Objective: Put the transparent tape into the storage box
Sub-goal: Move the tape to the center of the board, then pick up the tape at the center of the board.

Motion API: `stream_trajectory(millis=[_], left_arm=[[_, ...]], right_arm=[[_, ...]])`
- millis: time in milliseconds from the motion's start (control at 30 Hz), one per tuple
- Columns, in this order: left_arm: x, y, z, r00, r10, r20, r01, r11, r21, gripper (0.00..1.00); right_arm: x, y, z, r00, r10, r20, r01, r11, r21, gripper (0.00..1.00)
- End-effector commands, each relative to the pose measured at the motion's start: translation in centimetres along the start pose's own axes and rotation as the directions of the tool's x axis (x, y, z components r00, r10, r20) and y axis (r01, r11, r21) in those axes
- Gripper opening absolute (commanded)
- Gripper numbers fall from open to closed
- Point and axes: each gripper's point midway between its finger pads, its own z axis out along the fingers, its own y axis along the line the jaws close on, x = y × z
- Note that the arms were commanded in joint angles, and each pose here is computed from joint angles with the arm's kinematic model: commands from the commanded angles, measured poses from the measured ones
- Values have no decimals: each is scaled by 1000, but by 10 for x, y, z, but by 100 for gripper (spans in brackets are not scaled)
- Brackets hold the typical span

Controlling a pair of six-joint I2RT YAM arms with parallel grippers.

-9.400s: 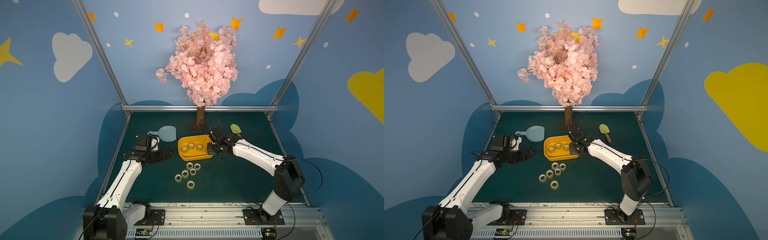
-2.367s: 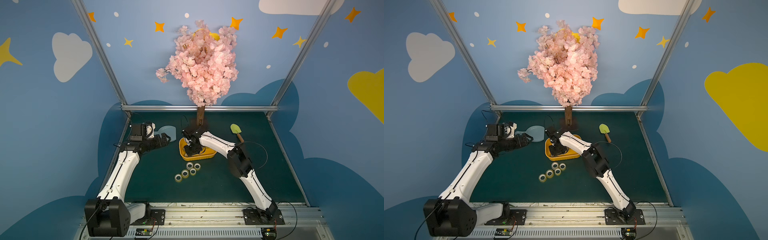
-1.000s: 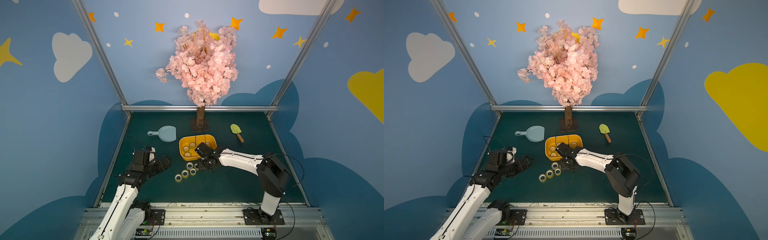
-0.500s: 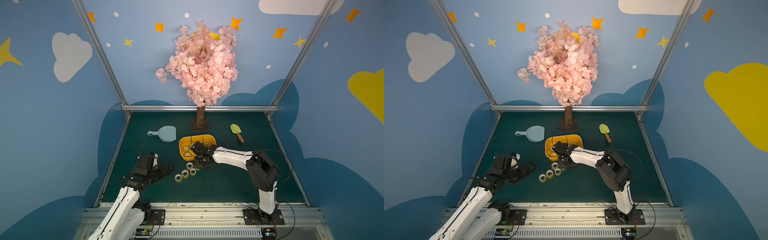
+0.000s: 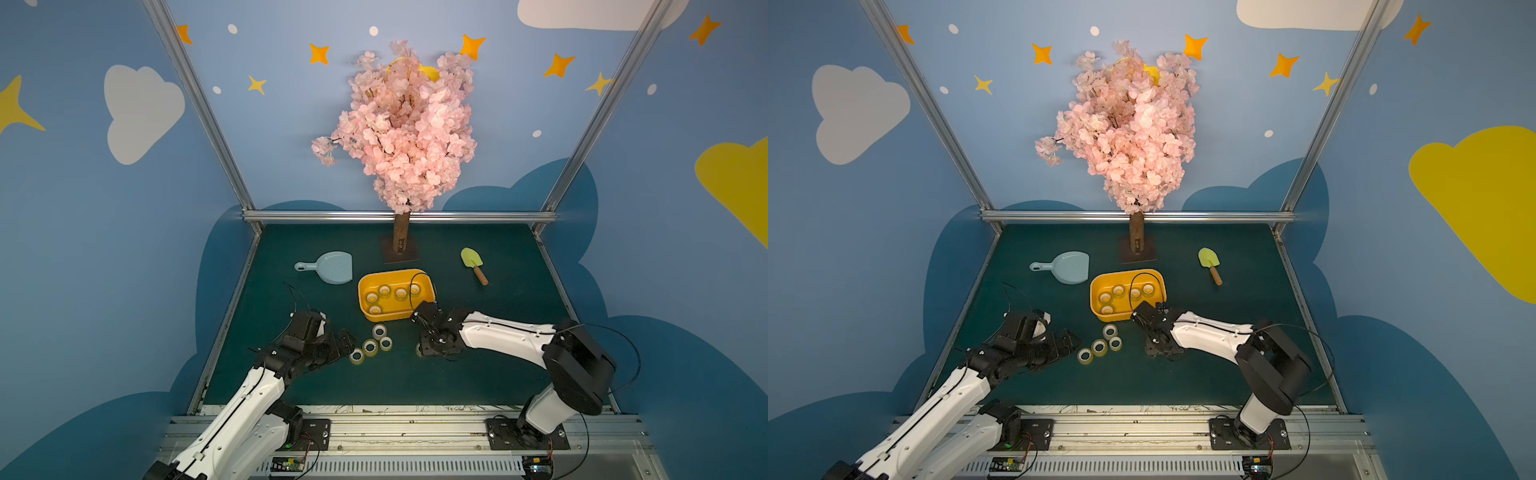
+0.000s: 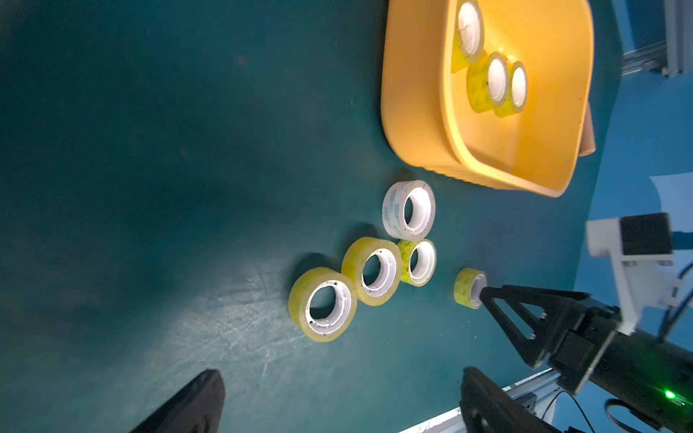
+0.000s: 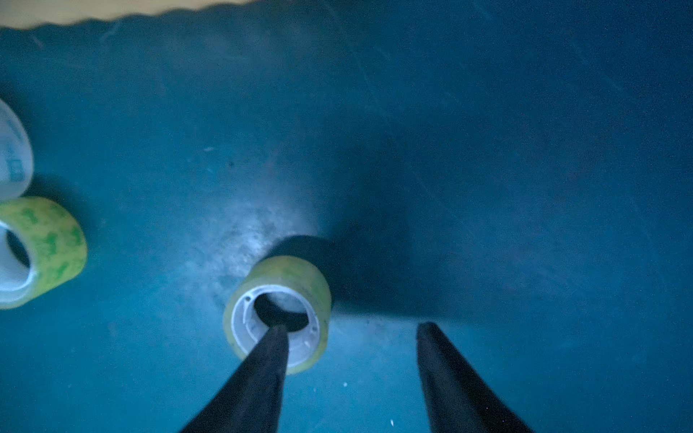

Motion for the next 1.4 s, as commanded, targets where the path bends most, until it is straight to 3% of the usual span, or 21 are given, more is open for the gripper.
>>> stream_trajectory(millis=[0,133,300,633,1100,1367], left_arm=[[-1,2,2,1000,9,15,-8,999,-32,100],[-3,-3,3,999,30,22,-29,999,-33,100],[-9,-9,3,998,45,43,-44,999,-32,100],[-11,-8,13,998,65,24,-64,997,-46,100],[-8,-3,26,997,76,-13,-77,995,-63,100],[-8,-2,30,997,74,-18,-75,995,-71,100]], right_arm=[[7,-16,-14,999,33,34,-32,999,-7,69],[13,-26,-22,997,59,58,-56,997,-50,77],[11,-21,-25,992,100,79,-89,988,-126,77],[-10,2,-15,997,64,50,-56,987,-149,68],[-8,5,12,998,21,-64,-25,998,-57,57],[7,-5,22,994,22,-107,-23,1000,-7,57]])
